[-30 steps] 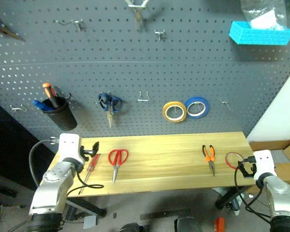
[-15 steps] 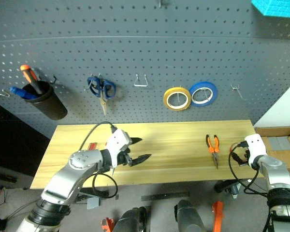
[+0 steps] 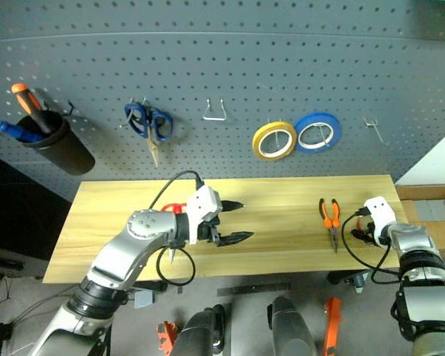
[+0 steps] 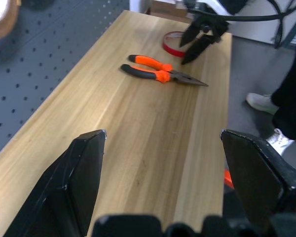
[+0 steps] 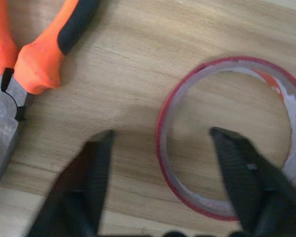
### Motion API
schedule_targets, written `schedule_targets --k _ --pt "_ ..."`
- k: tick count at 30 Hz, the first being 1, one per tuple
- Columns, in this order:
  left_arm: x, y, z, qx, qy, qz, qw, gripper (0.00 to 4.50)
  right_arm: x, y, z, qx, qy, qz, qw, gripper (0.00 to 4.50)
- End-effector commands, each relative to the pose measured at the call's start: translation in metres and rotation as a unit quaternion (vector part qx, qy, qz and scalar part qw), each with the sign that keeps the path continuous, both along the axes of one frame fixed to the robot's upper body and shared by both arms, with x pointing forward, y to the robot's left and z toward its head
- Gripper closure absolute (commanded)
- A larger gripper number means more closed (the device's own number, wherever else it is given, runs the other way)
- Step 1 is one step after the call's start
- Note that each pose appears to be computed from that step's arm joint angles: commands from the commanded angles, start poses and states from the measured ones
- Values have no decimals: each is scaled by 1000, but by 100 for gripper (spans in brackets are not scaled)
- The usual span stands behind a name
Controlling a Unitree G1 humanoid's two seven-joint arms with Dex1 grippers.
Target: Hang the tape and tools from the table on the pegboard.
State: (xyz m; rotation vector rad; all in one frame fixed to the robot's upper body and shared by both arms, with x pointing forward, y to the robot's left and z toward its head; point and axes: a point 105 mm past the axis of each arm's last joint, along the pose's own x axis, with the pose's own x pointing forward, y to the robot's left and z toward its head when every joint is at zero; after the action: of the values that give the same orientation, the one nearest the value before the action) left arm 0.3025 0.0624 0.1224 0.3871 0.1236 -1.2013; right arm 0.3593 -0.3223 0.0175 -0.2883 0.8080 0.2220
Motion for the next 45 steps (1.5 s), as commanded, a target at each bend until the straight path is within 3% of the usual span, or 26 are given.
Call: schedule_targets --k 1,6,12,15,21,24,29,36,41,45 --pt "-6 -7 8 -8 -15 -27 1000 51 -11 -14 -5 -30 35 7 999 300" --pt "-12 -12 15 -24 -20 -47 998 51 -17 -13 -14 -39 57 23 997 448" --pt "-19 -24 24 -33 -41 -75 996 51 -16 -16 -8 -3 7 -7 1000 448" --pt "-22 -30 28 -38 -50 -89 994 51 -28 -25 2 3 -23 -14 1000 448" --pt "-12 -43 49 -75 -81 -88 990 51 -57 -14 70 -58 -164 2 985 448" --pt "-6 -49 61 -95 -101 -83 987 51 -72 25 125 -84 -293 16 952 448" --pt "2 -52 72 -114 -119 -78 983 51 -77 80 173 -87 -424 32 901 448" --pt "9 -55 82 -128 -130 -73 980 51 -37 97 205 -60 -480 51 873 448" --pt "10 -53 81 -123 -134 -68 981 51 4 78 197 -50 -477 28 877 448" --pt "12 -49 80 -121 -133 -58 982 51 22 66 191 -38 -477 9 878 448"
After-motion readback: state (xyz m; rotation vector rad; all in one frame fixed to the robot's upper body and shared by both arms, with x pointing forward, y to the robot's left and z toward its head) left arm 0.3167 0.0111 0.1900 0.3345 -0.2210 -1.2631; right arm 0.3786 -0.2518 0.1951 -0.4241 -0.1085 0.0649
